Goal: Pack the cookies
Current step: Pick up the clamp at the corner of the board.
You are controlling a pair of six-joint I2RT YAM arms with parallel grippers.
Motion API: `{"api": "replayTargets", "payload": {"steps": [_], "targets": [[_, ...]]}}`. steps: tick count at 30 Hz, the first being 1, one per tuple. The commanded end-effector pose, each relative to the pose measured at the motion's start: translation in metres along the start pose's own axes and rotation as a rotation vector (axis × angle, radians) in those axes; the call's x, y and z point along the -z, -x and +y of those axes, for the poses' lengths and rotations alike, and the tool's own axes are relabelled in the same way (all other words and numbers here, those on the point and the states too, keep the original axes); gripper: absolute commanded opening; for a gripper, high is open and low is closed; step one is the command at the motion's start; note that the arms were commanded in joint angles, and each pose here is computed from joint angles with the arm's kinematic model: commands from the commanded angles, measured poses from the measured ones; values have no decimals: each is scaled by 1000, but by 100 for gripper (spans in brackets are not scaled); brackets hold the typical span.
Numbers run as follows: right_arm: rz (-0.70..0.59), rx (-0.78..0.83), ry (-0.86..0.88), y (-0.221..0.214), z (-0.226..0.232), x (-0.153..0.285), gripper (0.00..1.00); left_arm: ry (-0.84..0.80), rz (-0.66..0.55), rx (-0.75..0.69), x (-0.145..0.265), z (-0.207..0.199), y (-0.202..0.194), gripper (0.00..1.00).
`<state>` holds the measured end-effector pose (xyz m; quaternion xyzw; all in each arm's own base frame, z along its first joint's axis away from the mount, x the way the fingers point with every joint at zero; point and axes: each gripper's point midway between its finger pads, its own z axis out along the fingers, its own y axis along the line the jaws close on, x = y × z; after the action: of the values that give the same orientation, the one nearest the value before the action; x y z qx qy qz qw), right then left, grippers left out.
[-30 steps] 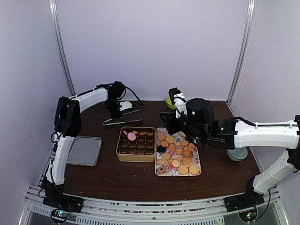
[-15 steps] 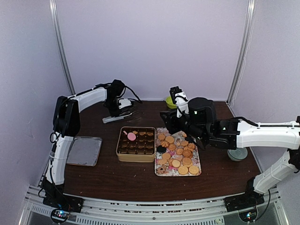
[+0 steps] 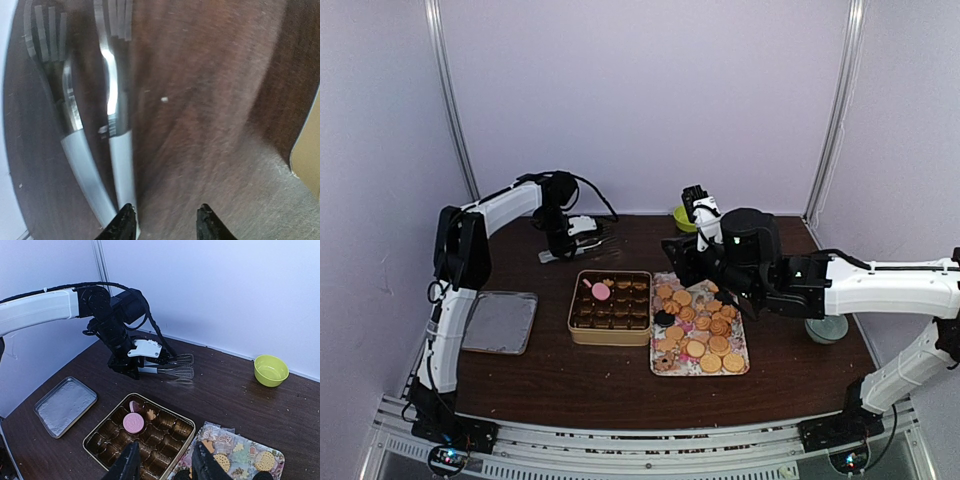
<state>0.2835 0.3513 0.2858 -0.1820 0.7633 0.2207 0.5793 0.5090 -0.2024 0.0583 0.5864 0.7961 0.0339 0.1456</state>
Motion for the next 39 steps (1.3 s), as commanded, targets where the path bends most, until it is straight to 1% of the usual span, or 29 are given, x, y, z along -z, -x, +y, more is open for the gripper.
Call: {"api": "replayTargets", "payload": {"steps": [1, 10, 15, 20, 27, 31, 35, 39], "targets": [[-3, -12, 7, 5, 4, 1, 36, -85, -30, -31, -7, -12, 3, 45], [5, -14, 13, 2, 5, -1, 35, -40, -22, -18, -18, 4, 0, 45], [13, -12, 11, -1, 6, -4, 35, -34, -47, -21, -5, 4, 3, 44], [19, -9, 19, -1, 10, -8, 35, 13, -76, -21, 7, 12, 8, 44], [32, -2, 19, -5, 11, -11, 34, 42, -27, -3, -15, 22, 0, 45], [36, 2, 11, -7, 9, -12, 34, 115, -77, 49, 0, 38, 8, 45], [41, 4, 14, -8, 12, -15, 33, 182, -112, 46, 10, 49, 13, 46], [48, 10, 16, -9, 14, -17, 33, 81, -49, 21, -9, 32, 4, 46]]}}
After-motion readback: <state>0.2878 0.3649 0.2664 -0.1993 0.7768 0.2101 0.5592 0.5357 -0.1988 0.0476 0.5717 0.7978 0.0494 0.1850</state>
